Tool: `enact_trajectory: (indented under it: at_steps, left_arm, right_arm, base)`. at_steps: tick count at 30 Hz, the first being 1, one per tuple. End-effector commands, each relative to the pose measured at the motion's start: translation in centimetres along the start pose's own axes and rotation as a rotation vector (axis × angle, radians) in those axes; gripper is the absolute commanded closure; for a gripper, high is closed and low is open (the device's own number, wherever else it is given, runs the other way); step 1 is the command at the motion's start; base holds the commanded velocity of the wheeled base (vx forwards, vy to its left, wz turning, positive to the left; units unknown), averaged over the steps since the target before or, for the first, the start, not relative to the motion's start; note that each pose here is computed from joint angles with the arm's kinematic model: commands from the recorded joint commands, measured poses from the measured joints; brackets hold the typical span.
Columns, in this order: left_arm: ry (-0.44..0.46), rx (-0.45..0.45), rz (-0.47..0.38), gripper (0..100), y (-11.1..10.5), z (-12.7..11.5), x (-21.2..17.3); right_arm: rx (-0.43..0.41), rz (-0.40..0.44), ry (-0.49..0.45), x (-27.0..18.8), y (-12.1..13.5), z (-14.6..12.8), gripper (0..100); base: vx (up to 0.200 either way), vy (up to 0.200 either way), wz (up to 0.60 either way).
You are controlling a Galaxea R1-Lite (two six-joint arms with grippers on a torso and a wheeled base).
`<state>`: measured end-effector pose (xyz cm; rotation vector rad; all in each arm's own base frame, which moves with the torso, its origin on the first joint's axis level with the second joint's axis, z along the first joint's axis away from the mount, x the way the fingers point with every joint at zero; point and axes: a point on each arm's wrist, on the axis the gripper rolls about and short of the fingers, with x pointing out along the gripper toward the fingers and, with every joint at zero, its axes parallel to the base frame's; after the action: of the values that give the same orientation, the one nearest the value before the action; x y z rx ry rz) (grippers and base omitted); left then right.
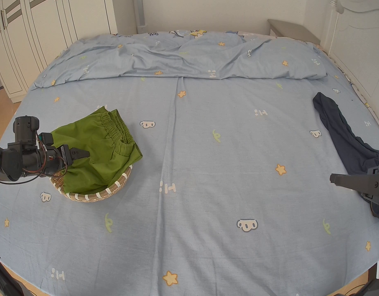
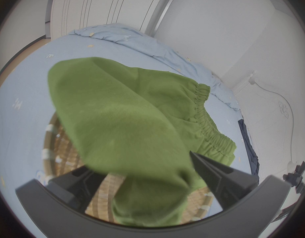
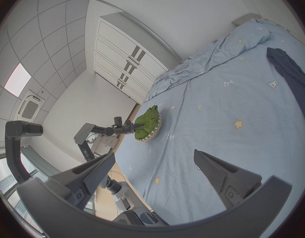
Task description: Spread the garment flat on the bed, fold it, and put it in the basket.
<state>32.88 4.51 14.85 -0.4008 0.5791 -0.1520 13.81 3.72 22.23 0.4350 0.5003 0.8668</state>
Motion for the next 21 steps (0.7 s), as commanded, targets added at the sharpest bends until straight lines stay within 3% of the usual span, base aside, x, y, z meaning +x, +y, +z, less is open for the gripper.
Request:
enact_trajectory:
  at_steps: [1, 7, 11, 13, 16, 17, 18, 21]
  left_arm:
    - [-0.093, 0.03, 0.038, 0, -3.3, 3.2, -6.1]
    - [-0.051, 0.049, 0.142, 0, -5.2, 3.9, -11.1]
    - [-0.107, 0.089, 0.155, 0, -6.8, 3.7, -15.0]
    - [-0.142, 0.107, 0.133, 0, -8.0, 2.3, -17.7]
    - [-0.124, 0.143, 0.075, 0, -9.1, -0.8, -19.0]
    - [-0.124, 0.143, 0.075, 0, -9.1, -0.8, -19.0]
    - [-0.14, 0.167, 0.049, 0, -9.4, -3.4, -20.6]
    - [-0.198, 0.181, 0.051, 0, -9.0, -6.8, -23.1]
  right_arm:
    - [0.002, -0.001, 0.004, 0.0, -0.1, -0.1, 0]
    - [0.0, 0.0, 0.01, 0.2, -0.2, -0.3, 0]
    - [-0.006, -0.001, 0.011, 0.0, -0.1, -0.5, 0]
    - [-0.063, 0.009, -0.028, -1.3, 1.0, -1.3, 0]
    - [-0.133, 0.022, -0.064, -2.9, 2.1, -2.9, 0]
    - [-0.133, 0.022, -0.064, -2.9, 2.1, -2.9, 0]
    - [-0.207, 0.016, -0.076, -3.7, 2.3, -4.5, 0]
    - [-0.313, -0.001, -0.126, -5.2, 2.9, -6.8, 0]
  base:
    - [0.0, 0.0, 0.0]
    - [0.0, 0.0, 0.0]
    - [0.0, 0.0, 0.0]
    - [0.0, 0.0, 0.0]
    - [0.0, 0.0, 0.0]
    - [0.0, 0.0, 0.0]
    - [0.0, 0.0, 0.0]
    - [0.0, 0.0, 0.0]
